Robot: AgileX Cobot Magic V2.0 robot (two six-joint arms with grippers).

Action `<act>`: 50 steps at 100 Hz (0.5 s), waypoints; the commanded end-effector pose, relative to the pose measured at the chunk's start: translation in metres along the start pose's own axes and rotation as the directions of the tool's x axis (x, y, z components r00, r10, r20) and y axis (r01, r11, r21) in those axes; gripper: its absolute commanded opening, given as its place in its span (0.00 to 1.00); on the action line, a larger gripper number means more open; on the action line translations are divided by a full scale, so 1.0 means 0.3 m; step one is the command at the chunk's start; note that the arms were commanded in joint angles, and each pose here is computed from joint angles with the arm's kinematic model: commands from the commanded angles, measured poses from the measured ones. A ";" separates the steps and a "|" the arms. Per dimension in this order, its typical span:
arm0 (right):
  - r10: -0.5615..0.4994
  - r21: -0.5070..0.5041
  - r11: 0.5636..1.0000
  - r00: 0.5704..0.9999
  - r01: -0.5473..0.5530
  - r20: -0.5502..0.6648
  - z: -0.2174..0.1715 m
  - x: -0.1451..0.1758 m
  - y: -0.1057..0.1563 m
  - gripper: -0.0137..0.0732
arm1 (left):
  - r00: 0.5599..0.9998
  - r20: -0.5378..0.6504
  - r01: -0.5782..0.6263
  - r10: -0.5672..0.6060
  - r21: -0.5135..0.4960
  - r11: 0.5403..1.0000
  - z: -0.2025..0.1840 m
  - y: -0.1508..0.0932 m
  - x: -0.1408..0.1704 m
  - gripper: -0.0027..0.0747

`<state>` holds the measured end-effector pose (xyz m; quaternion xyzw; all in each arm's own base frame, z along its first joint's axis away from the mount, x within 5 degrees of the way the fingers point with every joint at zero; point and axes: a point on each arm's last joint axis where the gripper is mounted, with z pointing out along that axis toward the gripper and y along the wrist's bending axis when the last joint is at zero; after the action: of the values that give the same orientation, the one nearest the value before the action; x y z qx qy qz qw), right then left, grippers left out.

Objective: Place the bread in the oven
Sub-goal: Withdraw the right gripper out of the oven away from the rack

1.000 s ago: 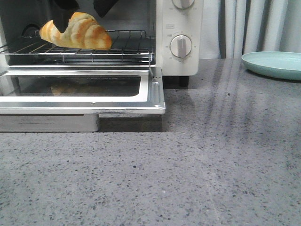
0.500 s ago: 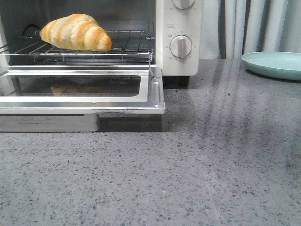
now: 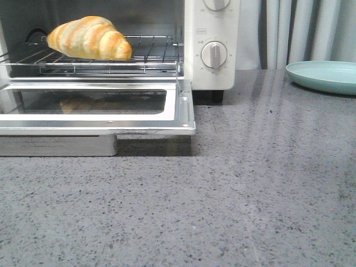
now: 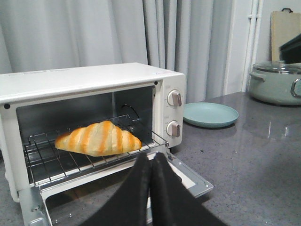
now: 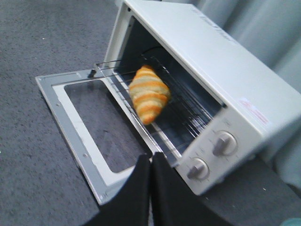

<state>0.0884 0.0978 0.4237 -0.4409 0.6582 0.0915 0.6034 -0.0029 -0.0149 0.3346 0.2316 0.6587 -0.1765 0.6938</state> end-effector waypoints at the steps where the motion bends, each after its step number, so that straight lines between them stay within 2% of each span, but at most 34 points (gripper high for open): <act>1: -0.023 0.072 0.997 0.994 0.015 0.108 -0.122 0.092 -0.009 0.10 | 0.998 0.067 0.024 -0.023 -0.022 0.999 0.011 0.009 -0.024 0.01; 10: 0.052 0.143 0.986 0.980 -0.081 0.194 -0.254 0.224 -0.007 0.10 | 0.997 0.066 0.031 -0.029 -0.026 0.999 0.021 0.010 -0.009 0.01; 16: 0.116 0.218 0.960 0.960 -0.174 0.256 -0.339 0.311 -0.016 0.10 | 0.997 0.064 0.034 -0.032 -0.026 0.999 0.026 0.011 -0.002 0.01; 20: 0.145 0.270 0.937 0.951 -0.220 0.272 -0.384 0.375 -0.019 0.10 | 0.998 0.060 0.036 -0.035 -0.026 0.999 0.029 0.011 0.004 0.01; 26: 0.150 0.318 0.919 0.954 -0.232 0.260 -0.416 0.446 -0.015 0.10 | 0.998 0.056 0.036 -0.035 -0.024 0.999 0.029 0.010 0.004 0.01; 34: 0.164 0.341 0.919 0.978 -0.199 0.130 -0.382 0.458 -0.018 0.10 | 0.998 0.060 0.036 -0.034 -0.024 0.999 0.028 0.011 0.003 0.01; 50: 0.082 0.300 0.943 0.975 -0.143 0.206 -0.332 0.389 -0.008 0.10 | 0.997 0.058 0.057 -0.056 -0.019 0.998 0.030 0.008 0.003 0.01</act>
<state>0.0292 -0.0352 0.3282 -0.2759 0.6796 0.0636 0.6767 0.0057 -0.0188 0.3204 0.2237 0.6695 -0.1830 0.6843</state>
